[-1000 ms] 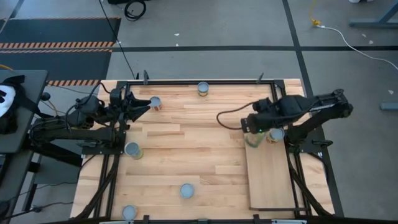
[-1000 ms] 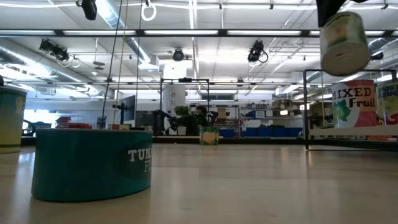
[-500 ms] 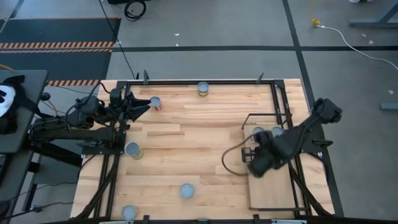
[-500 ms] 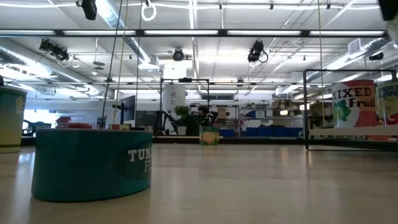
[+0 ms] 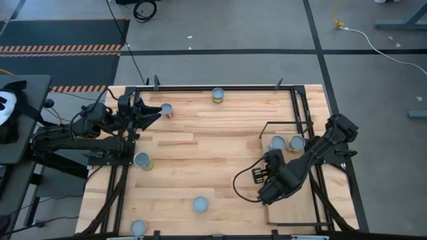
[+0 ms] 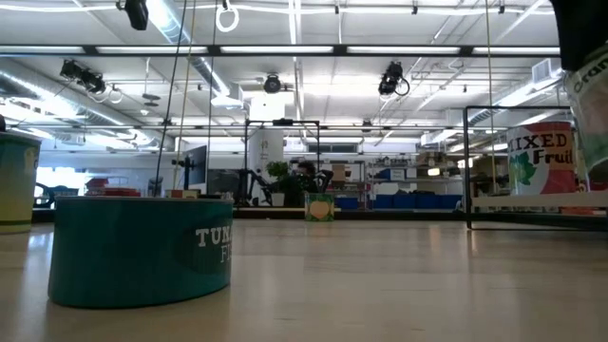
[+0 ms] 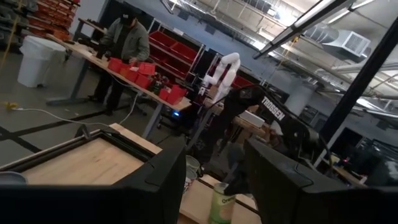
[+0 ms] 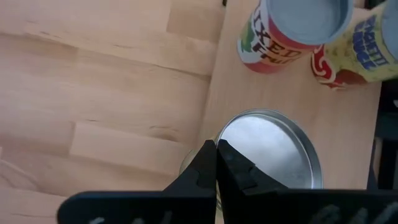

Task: Pick and place cans onto a shelf
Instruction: Put the canned oranges on the shelf, then put the canned carrots on the shelf

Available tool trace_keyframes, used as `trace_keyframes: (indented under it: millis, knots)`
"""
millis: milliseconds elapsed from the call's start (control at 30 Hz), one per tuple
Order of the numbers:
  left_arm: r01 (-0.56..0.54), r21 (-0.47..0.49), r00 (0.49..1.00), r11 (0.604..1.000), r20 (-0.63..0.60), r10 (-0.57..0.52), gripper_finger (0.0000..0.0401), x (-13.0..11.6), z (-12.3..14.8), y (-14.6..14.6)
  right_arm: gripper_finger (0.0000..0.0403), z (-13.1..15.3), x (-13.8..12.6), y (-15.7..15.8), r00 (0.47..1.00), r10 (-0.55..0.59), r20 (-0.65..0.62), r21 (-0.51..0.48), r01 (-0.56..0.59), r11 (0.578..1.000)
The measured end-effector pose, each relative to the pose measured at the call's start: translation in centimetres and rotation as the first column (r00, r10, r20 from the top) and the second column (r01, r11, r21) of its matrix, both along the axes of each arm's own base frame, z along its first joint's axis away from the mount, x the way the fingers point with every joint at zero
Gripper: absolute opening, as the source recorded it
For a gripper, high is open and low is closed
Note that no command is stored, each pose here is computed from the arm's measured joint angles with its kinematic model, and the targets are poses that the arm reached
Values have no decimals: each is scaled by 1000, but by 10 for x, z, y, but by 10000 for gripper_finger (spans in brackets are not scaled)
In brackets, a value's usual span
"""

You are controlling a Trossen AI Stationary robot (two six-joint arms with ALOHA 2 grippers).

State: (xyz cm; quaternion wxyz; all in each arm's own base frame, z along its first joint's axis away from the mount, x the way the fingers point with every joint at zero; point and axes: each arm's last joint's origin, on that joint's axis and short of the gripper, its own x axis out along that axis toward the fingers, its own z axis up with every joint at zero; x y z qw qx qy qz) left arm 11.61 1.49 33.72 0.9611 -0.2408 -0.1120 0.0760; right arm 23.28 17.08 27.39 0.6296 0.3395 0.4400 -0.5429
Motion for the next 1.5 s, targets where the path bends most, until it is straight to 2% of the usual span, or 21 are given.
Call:
trace_keyframes:
  millis: [167, 267, 500, 667, 833, 933, 1067, 1200, 1400, 1500]
  knots:
    - [66, 10, 998, 998, -2, -66, 169, 0, 0, -2, 2, 2, 0, -1, 999, 46, 14, -33, -46, 998]
    - [99, 14, 995, 995, -2, -98, 169, 0, 0, -3, 2, 3, -1, -2, 993, 117, -8, -42, -117, 992]
    - [137, -64, 991, 988, 14, -137, 169, 0, 0, -4, 4, -4, -8, -10, 970, 227, -90, -68, -233, 970]
    - [169, -76, 986, 983, 19, -168, 169, 1, 0, -4, 6, 2, -22, -17, 956, 280, -84, -74, -286, 955]
    - [193, -57, 977, 979, 101, -187, 169, 4, 8, -8, 10, -4, -35, -15, 914, 384, -130, -109, -398, 911]
    - [229, -48, 965, 972, 141, -220, 164, 16, 11, -12, 21, -10, -42, -10, 911, 391, -131, -125, -407, 905]
    - [207, -79, 977, 975, 65, -202, 152, 43, 17, -19, 36, -15, -48, -1, 904, 418, -93, -132, -428, 894]
    - [182, -25, 981, 983, -64, -183, 145, 72, 28, -25, 40, -17, -53, 6, 889, 450, -89, -134, -458, 879]
    - [99, -39, 974, 994, -199, -105, 144, 91, 73, -26, 53, -8, -62, 14, 866, 495, -69, -120, -500, 858]
    - [54, -23, 963, 998, -265, -58, 143, 93, 98, -31, 72, 8, -65, 19, 821, 569, -48, -132, -570, 811]
